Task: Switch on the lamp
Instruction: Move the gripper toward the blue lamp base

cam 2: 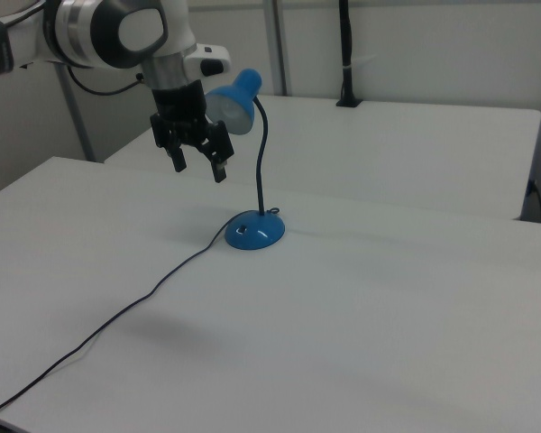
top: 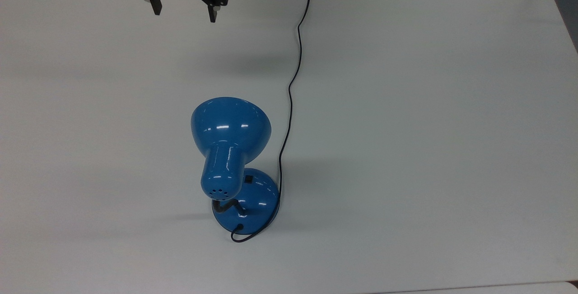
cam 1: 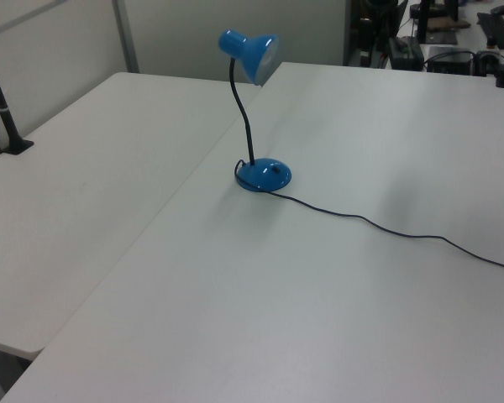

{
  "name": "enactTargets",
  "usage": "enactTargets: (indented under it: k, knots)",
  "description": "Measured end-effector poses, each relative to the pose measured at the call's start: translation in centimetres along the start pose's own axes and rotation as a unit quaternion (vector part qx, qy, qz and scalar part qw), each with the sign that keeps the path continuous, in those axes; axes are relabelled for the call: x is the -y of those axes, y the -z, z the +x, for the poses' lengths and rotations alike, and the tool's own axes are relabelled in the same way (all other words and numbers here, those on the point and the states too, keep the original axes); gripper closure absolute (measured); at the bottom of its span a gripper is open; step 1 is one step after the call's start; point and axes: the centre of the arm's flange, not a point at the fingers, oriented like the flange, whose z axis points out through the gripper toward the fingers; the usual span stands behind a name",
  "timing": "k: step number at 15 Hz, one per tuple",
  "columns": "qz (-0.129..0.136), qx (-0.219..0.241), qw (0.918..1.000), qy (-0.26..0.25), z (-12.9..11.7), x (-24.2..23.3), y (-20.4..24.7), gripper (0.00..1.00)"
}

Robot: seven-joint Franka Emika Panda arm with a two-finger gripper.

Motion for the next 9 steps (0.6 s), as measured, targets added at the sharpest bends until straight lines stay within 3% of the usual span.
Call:
enactTargets:
  k: [9]
  knots:
    - [-0.002, 0.024, 0.9997, -0.010, 0.9, 3.5, -2.9, 0.00]
